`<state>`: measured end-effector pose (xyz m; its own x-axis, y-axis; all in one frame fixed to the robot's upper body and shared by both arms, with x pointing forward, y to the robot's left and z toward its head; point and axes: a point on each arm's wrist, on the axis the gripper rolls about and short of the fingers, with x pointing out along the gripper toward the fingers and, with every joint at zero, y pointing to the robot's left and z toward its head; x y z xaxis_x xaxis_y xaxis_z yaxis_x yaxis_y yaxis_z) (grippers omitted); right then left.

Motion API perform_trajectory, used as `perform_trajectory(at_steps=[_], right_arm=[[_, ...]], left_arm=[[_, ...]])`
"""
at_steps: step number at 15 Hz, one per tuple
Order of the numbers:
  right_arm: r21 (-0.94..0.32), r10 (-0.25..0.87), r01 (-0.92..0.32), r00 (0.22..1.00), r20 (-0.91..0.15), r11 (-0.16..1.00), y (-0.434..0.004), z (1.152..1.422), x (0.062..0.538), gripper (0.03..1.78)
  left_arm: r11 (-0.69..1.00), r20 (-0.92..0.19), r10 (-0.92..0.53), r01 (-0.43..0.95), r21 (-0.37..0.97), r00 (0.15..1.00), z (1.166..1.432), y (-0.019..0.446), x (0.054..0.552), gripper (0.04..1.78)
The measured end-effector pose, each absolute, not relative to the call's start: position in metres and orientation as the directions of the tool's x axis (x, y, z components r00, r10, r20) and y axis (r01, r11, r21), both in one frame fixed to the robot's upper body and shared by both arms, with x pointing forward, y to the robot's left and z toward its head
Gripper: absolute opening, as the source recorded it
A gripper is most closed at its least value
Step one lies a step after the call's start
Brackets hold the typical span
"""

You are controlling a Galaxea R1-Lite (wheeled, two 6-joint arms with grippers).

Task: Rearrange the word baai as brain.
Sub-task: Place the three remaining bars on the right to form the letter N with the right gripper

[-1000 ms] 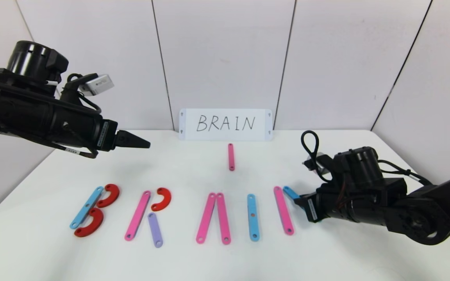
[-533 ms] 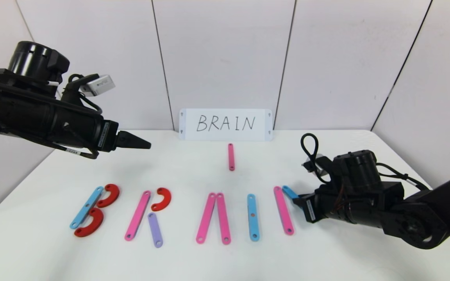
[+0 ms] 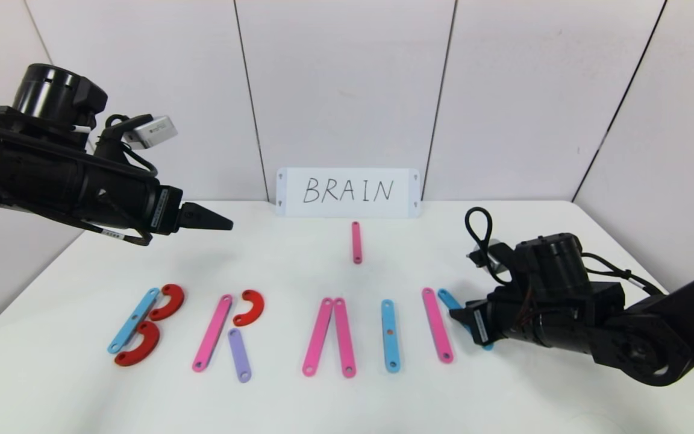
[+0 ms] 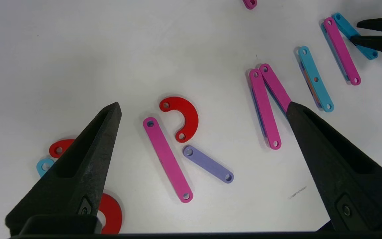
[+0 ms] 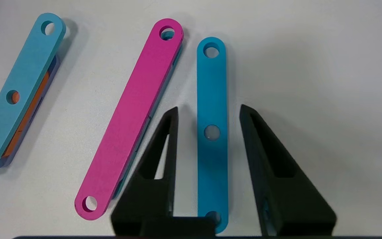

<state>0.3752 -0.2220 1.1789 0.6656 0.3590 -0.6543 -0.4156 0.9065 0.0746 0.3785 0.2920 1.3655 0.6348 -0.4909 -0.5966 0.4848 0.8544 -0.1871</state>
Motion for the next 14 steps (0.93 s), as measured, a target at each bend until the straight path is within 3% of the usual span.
perform_trajectory(at_steps=[3, 6, 9, 14], right_arm=[[0.075, 0.352, -0.405, 0.672, -0.651, 0.911, -0.225, 1.18, 0.376, 1.25], [0.077, 0.352, -0.398, 0.685, -0.637, 0.914, -0.226, 1.185, 0.377, 1.6], [0.062, 0.335, -0.377, 0.721, -0.606, 0.924, -0.225, 1.196, 0.385, 1.73], [0.033, 0.308, -0.361, 0.742, -0.595, 0.932, -0.197, 1.219, 0.402, 1.74]], left_arm=[[0.853, -0.597, -0.492, 0.487, -0.187, 0.634, 1.365, 0.291, 0.378, 1.74], [0.851, -0.598, -0.495, 0.491, -0.187, 0.63, 1.364, 0.29, 0.378, 1.74], [0.85, -0.598, -0.497, 0.493, -0.187, 0.629, 1.364, 0.289, 0.378, 1.74], [0.85, -0.596, -0.496, 0.493, -0.186, 0.631, 1.365, 0.289, 0.378, 1.74]])
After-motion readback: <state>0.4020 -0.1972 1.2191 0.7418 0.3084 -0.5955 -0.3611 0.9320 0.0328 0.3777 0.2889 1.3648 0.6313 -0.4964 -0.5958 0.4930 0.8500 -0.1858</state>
